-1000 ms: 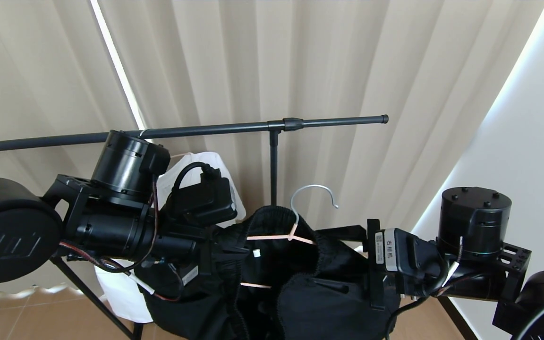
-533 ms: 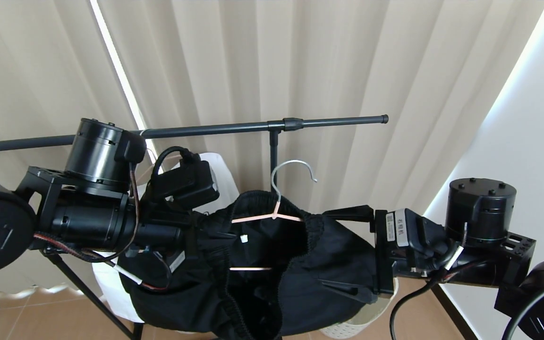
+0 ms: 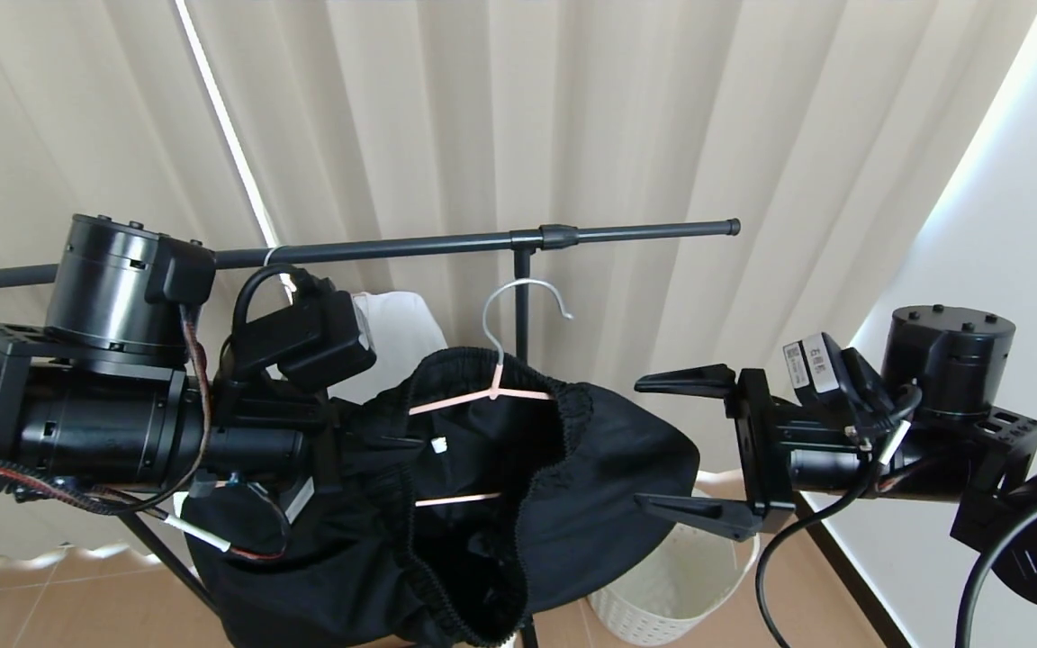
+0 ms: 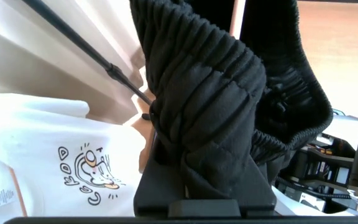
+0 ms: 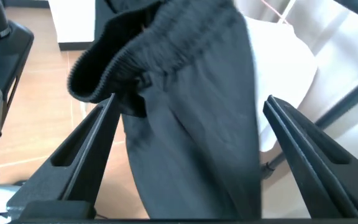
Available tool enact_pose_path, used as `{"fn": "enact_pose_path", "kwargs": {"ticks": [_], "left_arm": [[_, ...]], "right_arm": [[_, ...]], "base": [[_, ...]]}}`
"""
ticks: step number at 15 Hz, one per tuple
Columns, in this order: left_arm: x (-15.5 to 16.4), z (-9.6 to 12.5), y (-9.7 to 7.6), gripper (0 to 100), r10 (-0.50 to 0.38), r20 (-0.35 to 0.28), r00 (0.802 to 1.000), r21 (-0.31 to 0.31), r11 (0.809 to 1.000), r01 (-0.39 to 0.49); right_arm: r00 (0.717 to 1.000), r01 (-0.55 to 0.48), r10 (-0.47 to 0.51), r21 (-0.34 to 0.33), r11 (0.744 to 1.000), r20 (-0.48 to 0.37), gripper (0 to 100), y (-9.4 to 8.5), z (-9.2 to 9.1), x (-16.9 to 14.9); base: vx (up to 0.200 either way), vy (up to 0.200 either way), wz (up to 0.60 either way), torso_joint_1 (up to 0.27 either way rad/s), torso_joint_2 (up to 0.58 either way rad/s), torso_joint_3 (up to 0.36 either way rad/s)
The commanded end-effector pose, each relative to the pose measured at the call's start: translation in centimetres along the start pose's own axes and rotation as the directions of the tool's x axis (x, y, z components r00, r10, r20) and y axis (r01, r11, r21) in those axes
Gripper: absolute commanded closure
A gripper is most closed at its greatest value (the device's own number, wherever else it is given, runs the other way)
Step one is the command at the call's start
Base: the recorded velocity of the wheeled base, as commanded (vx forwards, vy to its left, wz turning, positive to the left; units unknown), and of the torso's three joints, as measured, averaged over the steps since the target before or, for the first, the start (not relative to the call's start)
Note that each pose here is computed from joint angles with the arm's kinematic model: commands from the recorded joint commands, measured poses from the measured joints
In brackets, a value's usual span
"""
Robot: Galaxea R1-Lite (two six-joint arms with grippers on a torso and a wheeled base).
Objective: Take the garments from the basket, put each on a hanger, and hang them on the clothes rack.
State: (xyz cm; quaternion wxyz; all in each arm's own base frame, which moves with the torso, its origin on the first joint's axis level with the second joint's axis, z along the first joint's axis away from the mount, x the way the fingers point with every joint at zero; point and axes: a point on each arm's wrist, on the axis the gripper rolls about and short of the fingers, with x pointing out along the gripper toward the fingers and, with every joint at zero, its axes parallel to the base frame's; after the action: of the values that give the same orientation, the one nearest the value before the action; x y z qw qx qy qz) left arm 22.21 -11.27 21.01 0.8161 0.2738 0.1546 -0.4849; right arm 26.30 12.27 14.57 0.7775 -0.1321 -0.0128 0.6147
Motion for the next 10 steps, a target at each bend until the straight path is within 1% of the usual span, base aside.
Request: {"fn": "enact_pose_path", "kwargs": {"ticks": [1, 2, 3, 4, 7, 8, 10], "left_arm": [[-0.8, 0.2, -0.2, 100, 0.014, 0.014, 1.000, 0.004, 1.000, -0.014], [-0.8, 0.2, -0.2, 100, 0.014, 0.014, 1.000, 0.004, 1.000, -0.014], [-1.3, 0.2, -0.5, 100, 0.020, 0.021, 1.000, -0.005, 1.000, -0.020], [-1.6, 0.2, -0.6, 100, 0.023, 0.026, 0.999, -0.007, 1.000, -0.023], [-2.1, 0.0, -0.3, 100, 0.048, 0.022, 0.999, -0.020, 0.999, -0.047], [-2.1, 0.0, -0.3, 100, 0.049, 0.024, 0.998, -0.035, 0.998, -0.048], [-2.4, 0.1, -0.4, 100, 0.055, 0.032, 0.998, -0.043, 0.998, -0.054]], "right_arm": [[1.000, 0.015, -0.014, 0.020, 1.000, -0.016, 0, -1.0, -1.1, 0.2], [1.000, 0.015, -0.014, 0.020, 1.000, -0.016, 0, -1.0, -1.1, 0.2], [0.999, 0.027, -0.026, 0.035, 0.999, -0.027, 0, -1.7, -1.9, 0.3], [0.999, 0.036, -0.034, 0.040, 0.999, -0.033, 0, -2.0, -2.1, 0.2], [0.999, 0.038, -0.037, 0.046, 0.998, -0.038, 0, -2.1, -2.4, 0.1], [0.998, 0.039, -0.037, 0.055, 0.998, -0.048, 0, -2.3, -3.0, 0.3], [0.998, 0.041, -0.038, 0.065, 0.997, -0.055, 0, -2.6, -3.5, 0.5]], "base": [[0.000, 0.000, 0.00, 0.000, 0.00, 0.000], [0.000, 0.000, 0.00, 0.000, 0.00, 0.000], [0.000, 0.000, 0.00, 0.000, 0.00, 0.000], [0.000, 0.000, 0.00, 0.000, 0.00, 0.000], [0.000, 0.000, 0.00, 0.000, 0.00, 0.000], [0.000, 0.000, 0.00, 0.000, 0.00, 0.000], [0.000, 0.000, 0.00, 0.000, 0.00, 0.000]]}}
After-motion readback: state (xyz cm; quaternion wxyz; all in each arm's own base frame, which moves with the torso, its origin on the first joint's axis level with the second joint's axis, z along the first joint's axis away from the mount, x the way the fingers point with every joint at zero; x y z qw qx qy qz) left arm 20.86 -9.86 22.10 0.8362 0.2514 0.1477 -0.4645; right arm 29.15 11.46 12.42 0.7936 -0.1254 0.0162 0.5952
